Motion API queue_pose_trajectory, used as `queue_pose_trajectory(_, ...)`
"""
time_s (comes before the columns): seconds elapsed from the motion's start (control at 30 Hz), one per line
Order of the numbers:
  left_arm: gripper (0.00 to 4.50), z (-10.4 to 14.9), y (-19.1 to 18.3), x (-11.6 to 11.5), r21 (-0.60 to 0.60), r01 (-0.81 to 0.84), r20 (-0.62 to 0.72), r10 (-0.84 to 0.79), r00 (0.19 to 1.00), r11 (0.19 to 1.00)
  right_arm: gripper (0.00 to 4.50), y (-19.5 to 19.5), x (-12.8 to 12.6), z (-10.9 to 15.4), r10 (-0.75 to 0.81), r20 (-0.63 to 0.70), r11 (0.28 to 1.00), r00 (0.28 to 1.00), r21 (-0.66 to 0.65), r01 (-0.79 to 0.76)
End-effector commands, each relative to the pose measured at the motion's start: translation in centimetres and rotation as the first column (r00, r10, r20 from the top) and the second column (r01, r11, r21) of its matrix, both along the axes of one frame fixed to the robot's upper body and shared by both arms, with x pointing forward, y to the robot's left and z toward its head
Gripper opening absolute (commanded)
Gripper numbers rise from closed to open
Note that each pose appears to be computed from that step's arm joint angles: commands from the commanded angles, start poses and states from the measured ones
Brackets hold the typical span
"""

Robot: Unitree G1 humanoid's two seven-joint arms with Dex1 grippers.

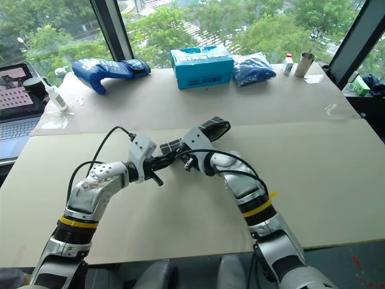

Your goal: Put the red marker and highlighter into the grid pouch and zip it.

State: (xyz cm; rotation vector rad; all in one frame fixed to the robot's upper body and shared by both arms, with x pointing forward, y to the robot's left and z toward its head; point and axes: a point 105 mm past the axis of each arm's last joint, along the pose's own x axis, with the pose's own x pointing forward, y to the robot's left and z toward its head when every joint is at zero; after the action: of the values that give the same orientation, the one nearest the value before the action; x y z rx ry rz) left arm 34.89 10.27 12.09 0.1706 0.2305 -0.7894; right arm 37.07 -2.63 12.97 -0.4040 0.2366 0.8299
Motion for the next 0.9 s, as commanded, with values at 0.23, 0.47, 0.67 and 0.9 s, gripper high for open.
queue_pose_trajectory(0.23, 0.0, 1.2, -0.4, -0.1, -0.006, 0.016, 0.053, -0.015, 0.998, 1.0, 0.07, -0.5, -0.4, 1.9, 0.019, 0.055, 0.999, 0.998, 0.03, -0.021)
queue_pose_trajectory(0.47, 0.0, 1.1, -0.4, -0.2, -0.007, 0.007, 0.057, -0.007, 0.998, 1.0, 0.07, -7.1, -0.4, 2.1, -0.072, 0.103, 0.982, 0.992, -0.167, 0.089)
queue_pose_trajectory(0.67, 0.0, 0.8, 0.0, -0.3, -0.008, -0.006, 0.05, 0.006, 0.999, 1.0, 0.07, -15.1, 0.4, 3.7, -0.184, 0.205, 0.91, 0.961, -0.333, 0.246)
queue_pose_trajectory(0.9, 0.0, 0.9, -0.1, 0.0, -0.013, -0.002, 0.054, 0.003, 0.999, 1.0, 0.69, -17.2, 0.2, 4.8, -0.23, 0.196, 0.919, 0.953, -0.278, 0.279)
